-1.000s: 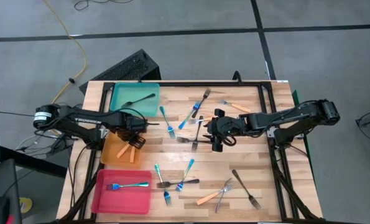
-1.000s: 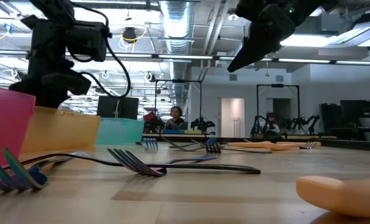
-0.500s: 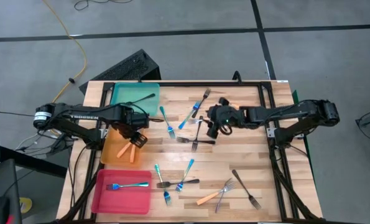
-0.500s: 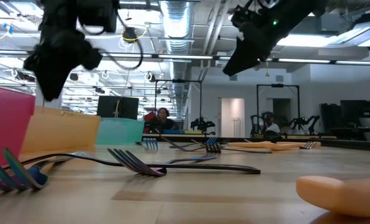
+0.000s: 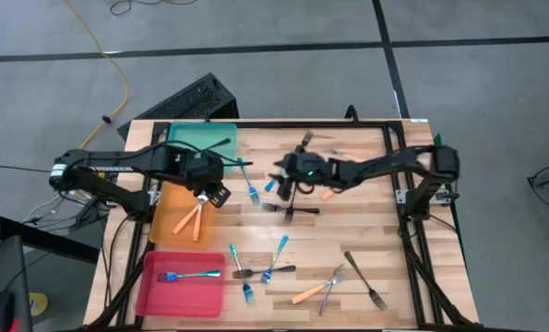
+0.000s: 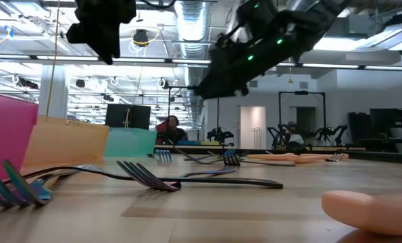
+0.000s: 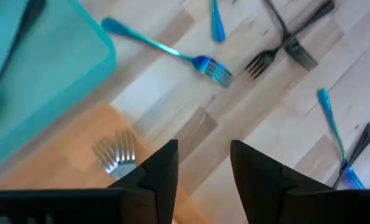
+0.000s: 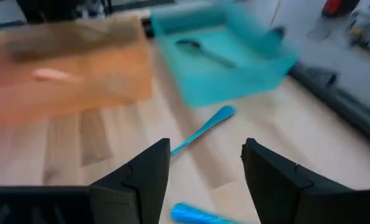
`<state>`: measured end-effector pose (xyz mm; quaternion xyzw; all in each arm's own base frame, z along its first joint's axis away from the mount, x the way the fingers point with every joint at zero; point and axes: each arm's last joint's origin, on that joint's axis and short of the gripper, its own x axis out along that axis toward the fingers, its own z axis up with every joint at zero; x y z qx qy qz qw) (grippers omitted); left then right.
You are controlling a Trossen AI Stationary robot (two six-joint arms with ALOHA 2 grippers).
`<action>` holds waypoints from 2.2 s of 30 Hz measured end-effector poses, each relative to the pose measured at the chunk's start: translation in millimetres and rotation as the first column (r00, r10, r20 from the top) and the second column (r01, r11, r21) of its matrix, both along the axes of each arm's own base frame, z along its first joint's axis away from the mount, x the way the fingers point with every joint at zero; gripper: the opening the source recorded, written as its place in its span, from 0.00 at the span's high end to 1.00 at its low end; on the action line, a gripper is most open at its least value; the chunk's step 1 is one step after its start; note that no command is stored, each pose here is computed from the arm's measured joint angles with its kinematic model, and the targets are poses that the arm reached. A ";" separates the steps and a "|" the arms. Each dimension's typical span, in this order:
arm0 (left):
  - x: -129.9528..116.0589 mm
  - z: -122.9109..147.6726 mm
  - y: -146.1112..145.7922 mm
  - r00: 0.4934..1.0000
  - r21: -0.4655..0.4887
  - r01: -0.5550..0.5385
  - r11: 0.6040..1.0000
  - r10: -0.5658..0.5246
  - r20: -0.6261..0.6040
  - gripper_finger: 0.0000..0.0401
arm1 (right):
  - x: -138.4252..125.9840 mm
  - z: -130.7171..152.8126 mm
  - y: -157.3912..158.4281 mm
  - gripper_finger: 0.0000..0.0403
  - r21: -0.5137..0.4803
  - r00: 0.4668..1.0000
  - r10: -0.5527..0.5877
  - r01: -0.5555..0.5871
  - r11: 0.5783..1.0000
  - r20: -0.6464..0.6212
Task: Sort silverware by color (type)
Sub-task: Put the black fork into the blue bin
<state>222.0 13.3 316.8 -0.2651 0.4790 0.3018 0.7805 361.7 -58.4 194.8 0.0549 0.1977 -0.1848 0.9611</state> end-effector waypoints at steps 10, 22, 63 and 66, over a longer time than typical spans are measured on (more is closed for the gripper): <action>0.3 1.3 -14.6 1.000 0.051 0.014 0.999 -0.015 0.011 0.68 | 44.3 -49.0 18.3 0.45 0.112 0.997 0.012 -0.004 0.994 -0.078; 0.1 2.5 -23.6 1.000 0.154 0.002 0.988 -0.006 0.029 0.68 | 50.9 -59.4 17.1 0.45 0.185 0.997 -0.028 0.042 0.982 -0.075; 3.9 4.5 -26.8 0.997 0.184 0.016 0.983 -0.029 0.070 0.68 | 31.0 -85.6 49.7 0.45 0.063 0.915 0.219 -0.210 0.976 -0.340; 4.0 4.6 -26.7 0.997 0.188 0.014 0.982 -0.027 0.071 0.68 | 25.8 -90.4 50.5 0.45 0.071 0.909 0.218 -0.206 0.976 -0.355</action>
